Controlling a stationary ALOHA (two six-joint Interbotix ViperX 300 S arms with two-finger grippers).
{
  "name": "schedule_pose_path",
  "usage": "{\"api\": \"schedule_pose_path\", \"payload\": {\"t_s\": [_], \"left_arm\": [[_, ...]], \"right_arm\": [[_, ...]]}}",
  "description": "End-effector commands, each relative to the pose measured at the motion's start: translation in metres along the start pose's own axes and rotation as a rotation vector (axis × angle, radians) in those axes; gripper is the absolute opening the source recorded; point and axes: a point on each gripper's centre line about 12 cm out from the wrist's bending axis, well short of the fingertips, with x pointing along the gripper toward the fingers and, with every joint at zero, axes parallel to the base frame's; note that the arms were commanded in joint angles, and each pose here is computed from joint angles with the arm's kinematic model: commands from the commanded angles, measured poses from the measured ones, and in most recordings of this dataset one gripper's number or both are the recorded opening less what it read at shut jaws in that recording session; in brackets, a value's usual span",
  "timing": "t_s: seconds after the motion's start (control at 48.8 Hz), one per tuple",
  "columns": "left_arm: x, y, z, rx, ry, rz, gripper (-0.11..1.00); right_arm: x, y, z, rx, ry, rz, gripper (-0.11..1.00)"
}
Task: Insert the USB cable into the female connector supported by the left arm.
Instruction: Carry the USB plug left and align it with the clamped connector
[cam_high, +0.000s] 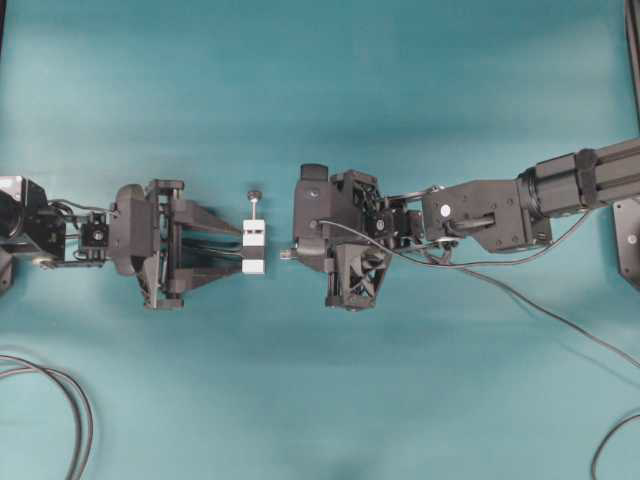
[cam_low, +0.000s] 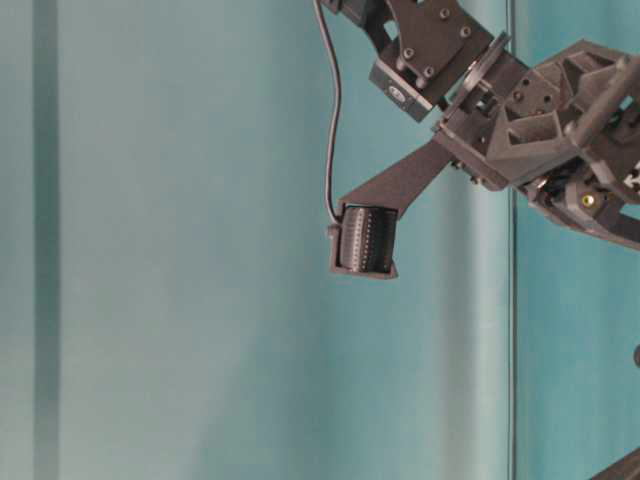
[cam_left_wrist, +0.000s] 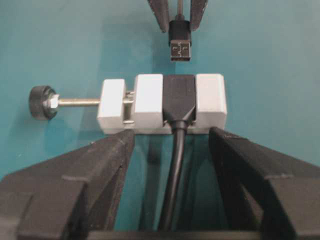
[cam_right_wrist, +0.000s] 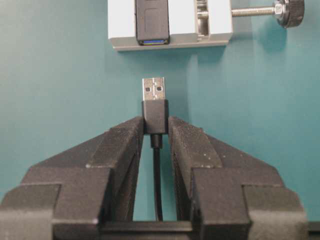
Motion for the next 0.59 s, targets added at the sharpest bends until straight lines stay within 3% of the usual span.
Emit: {"api": "schedule_pose_path", "payload": {"t_s": [0.0, 0.574], "left_arm": [[-0.003, 0.006, 0.002, 0.015, -0.001, 0.023, 0.65], [0.000, 0.006, 0.005, 0.037, -0.013, 0.024, 0.65]], "right_arm": [[-0.004, 0.002, 0.015, -0.005, -0.041, 0.004, 0.20], [-0.003, -0.001, 0.025, -0.003, -0.065, 0.001, 0.20]]}}
